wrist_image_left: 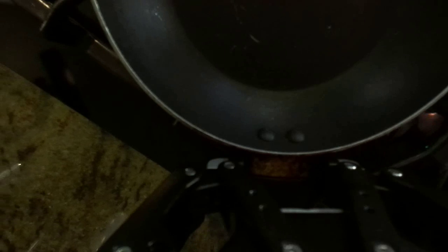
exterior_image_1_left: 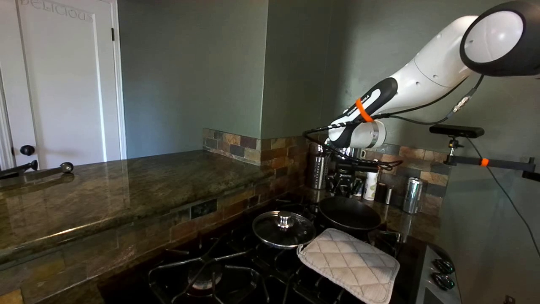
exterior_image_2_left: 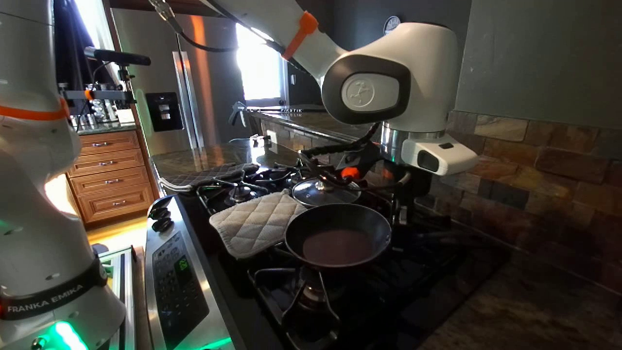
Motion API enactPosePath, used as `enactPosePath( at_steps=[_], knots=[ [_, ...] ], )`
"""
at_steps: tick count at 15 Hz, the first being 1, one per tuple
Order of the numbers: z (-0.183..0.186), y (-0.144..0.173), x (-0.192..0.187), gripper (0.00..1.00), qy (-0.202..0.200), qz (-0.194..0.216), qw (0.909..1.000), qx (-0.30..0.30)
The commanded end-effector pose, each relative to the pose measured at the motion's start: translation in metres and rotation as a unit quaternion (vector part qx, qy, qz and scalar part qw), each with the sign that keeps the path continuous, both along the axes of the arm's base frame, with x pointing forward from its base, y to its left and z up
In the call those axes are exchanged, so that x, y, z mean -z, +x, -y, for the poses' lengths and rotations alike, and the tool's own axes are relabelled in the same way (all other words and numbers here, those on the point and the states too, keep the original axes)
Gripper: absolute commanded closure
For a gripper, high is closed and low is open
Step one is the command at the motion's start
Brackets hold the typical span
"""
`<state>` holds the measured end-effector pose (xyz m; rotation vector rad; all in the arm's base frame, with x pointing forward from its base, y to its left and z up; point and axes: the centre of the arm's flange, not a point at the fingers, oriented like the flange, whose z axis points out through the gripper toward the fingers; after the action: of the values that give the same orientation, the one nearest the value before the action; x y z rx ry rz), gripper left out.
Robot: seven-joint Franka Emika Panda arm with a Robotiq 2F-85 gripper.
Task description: Move the pan to the bottom right stove plate and use the potholder to put the lid on the pan
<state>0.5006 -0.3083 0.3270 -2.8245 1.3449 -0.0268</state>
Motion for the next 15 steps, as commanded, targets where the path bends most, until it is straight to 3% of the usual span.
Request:
enactPosePath(
  at_steps=[1, 15],
  knots=[
    [0.000, -0.021, -0.002, 0.77, -0.003, 0.004, 1.0000, -0.003],
    [0.011, -0.035, 0.008, 0.77, 0.006, 0.002, 0.9996, 0.027]
  ],
)
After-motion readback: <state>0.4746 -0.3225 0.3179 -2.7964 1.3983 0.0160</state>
